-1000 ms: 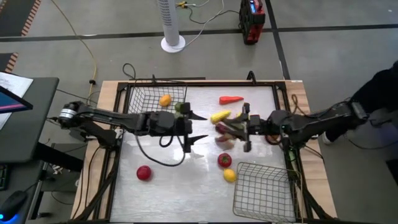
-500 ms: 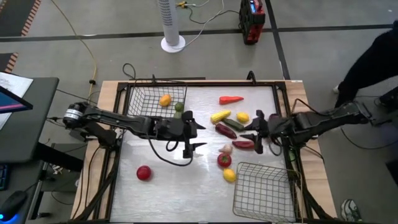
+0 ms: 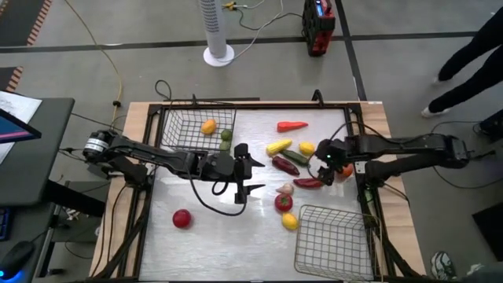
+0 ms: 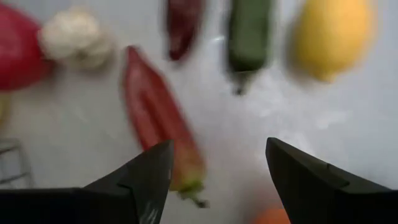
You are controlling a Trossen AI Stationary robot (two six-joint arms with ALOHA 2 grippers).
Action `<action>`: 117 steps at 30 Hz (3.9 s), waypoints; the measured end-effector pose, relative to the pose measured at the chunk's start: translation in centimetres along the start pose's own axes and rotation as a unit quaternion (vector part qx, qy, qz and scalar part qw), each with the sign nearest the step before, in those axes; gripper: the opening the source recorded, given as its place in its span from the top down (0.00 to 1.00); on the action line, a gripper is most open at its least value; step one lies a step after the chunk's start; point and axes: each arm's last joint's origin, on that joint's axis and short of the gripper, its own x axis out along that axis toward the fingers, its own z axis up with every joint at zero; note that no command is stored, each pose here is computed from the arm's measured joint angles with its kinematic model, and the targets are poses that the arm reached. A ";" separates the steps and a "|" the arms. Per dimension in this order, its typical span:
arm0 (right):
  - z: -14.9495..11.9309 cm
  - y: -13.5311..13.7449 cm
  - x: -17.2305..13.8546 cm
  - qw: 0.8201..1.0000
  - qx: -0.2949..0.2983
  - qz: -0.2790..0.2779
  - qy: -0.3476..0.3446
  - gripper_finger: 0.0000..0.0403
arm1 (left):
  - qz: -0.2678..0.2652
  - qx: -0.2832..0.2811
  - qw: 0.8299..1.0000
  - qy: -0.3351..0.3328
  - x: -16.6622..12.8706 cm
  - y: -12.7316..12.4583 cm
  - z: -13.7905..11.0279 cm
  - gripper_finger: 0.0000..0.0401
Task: Sort produce into baskets
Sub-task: Put the bottom red chili pepper into the golden wire basket, then put the green chili pepper into the golden wire basket
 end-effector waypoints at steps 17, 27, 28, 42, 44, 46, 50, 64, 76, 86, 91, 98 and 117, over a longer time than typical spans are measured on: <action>2.7 5.1 4.7 0.986 -0.113 0.027 0.118 0.28 | -0.028 0.022 0.999 -0.019 0.7 -2.4 -3.3 0.29; 2.4 5.5 8.2 0.973 -0.140 0.004 0.186 0.29 | -0.003 0.010 0.999 -0.030 -0.2 -2.4 -4.2 0.29; 2.3 5.6 8.5 0.971 -0.143 0.002 0.191 0.29 | 0.002 0.011 0.999 -0.030 -0.4 -2.3 -4.1 0.29; 2.9 5.1 7.7 0.977 -0.137 0.000 0.164 0.52 | 0.034 -0.016 0.999 -0.029 -3.5 -1.2 -2.8 0.29; 3.0 4.9 7.3 0.979 -0.132 0.002 0.155 0.59 | 0.034 -0.020 0.999 -0.032 -3.6 -1.2 -2.7 0.29; 3.2 4.7 6.7 0.981 -0.128 0.005 0.146 0.63 | 0.034 -0.020 0.999 -0.030 -3.6 -1.2 -2.7 0.29; 4.4 4.7 4.3 0.985 -0.119 0.010 0.126 0.63 | 0.034 -0.020 0.999 -0.028 -3.6 -1.2 -2.8 0.29; 5.2 10.8 -8.8 0.975 -0.163 0.146 -0.023 0.60 | 0.039 -0.033 0.999 -0.013 -4.2 -1.0 -2.9 0.29; -1.9 15.1 -10.5 0.975 -0.135 0.159 0.075 0.50 | 0.045 -0.078 0.996 -0.006 -6.0 -0.5 -2.5 0.29; -1.0 13.7 -9.4 0.990 -0.126 0.049 0.051 0.34 | 0.048 -0.080 0.996 -0.012 -6.0 -0.5 -2.4 0.29; 2.7 10.2 -8.7 0.994 -0.104 -0.025 0.005 0.34 | 0.049 -0.080 0.996 -0.011 -6.0 -0.5 -2.4 0.29; 8.3 7.2 -5.7 0.994 -0.099 -0.044 -0.030 0.34 | 0.047 -0.079 0.996 -0.011 -5.3 -0.8 -3.1 0.29; 14.0 1.5 6.5 0.983 -0.136 -0.056 0.111 0.34 | 0.019 -0.092 0.995 -0.033 -4.6 -3.2 -7.4 0.29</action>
